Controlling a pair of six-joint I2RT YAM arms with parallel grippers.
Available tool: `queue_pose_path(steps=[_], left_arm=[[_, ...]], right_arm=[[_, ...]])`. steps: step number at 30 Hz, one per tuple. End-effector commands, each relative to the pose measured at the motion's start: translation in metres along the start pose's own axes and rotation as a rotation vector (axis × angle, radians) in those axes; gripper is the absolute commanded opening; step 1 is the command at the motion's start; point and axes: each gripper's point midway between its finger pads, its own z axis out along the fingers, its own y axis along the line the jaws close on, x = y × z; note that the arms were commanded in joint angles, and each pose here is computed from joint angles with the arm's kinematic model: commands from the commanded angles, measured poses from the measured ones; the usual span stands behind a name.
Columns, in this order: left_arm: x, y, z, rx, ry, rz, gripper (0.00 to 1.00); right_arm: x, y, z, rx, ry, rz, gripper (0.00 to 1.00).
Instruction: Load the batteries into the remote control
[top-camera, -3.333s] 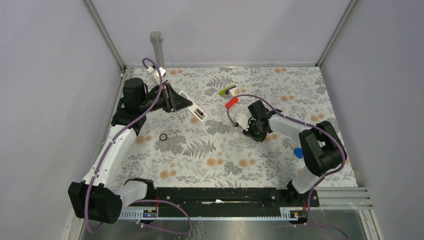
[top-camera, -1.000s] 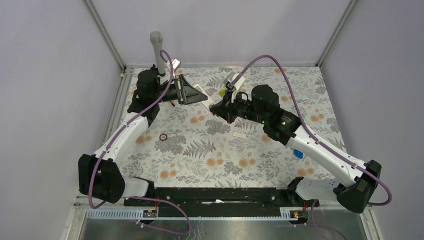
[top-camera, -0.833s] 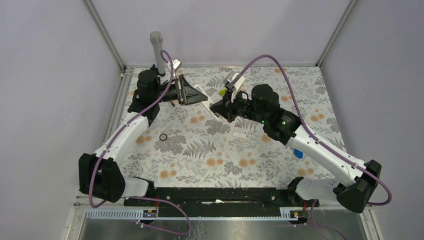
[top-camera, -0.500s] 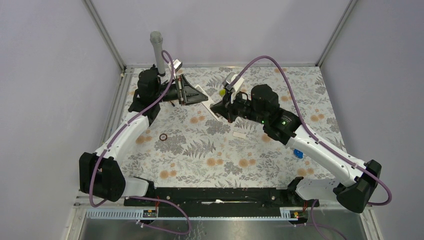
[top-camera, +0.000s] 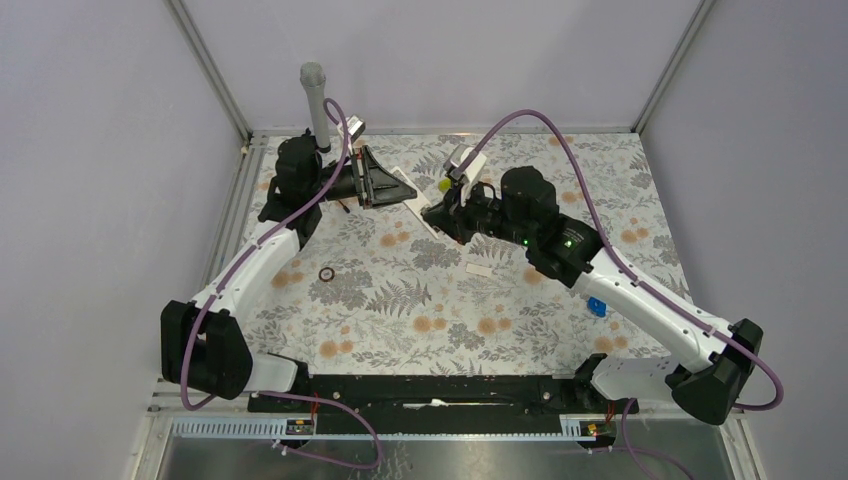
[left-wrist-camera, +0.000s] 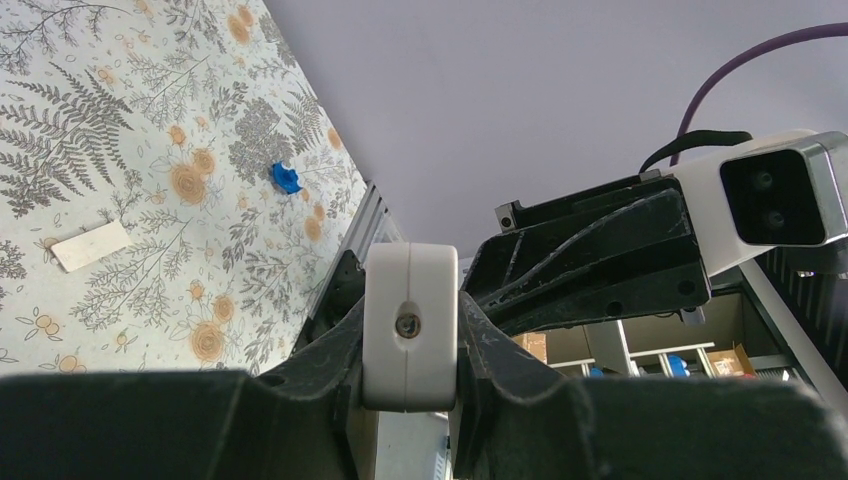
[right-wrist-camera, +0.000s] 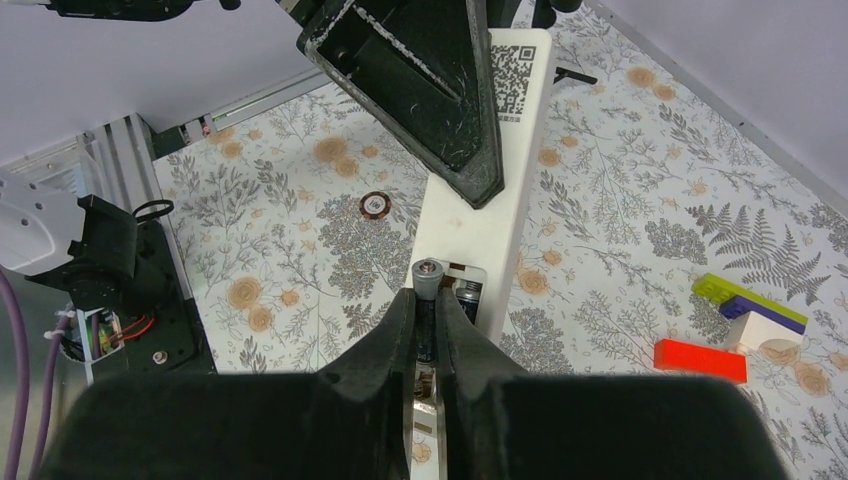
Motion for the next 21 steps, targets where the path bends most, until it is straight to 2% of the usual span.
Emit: queue_pose_path(steps=[1,7,11,17,21], left_arm=[[-0.015,-0.026,-0.004,0.05,-0.038,0.109,0.0],[-0.015,-0.024,-0.004,0.027,-0.037,0.127,0.0],[-0.015,-0.025,-0.004,0.029,-0.036,0.118,0.0],[-0.014,-0.026,-0.005,0.036,-0.033,0.115,0.0],[-0.012,-0.02,-0.005,0.023,-0.029,0.108,0.0]], right_arm=[[0.002,0.001,-0.003,-0.002,0.066,-0.015,0.13],[0.013,-0.001,-0.002,0.002,0.151,-0.017,0.13],[0.018,-0.002,-0.001,0.002,0.157,-0.017,0.14],[0.016,-0.003,0.0,0.018,0.128,-0.003,0.3],[0.007,-0.011,-0.001,0.065,0.097,-0.004,0.36]])
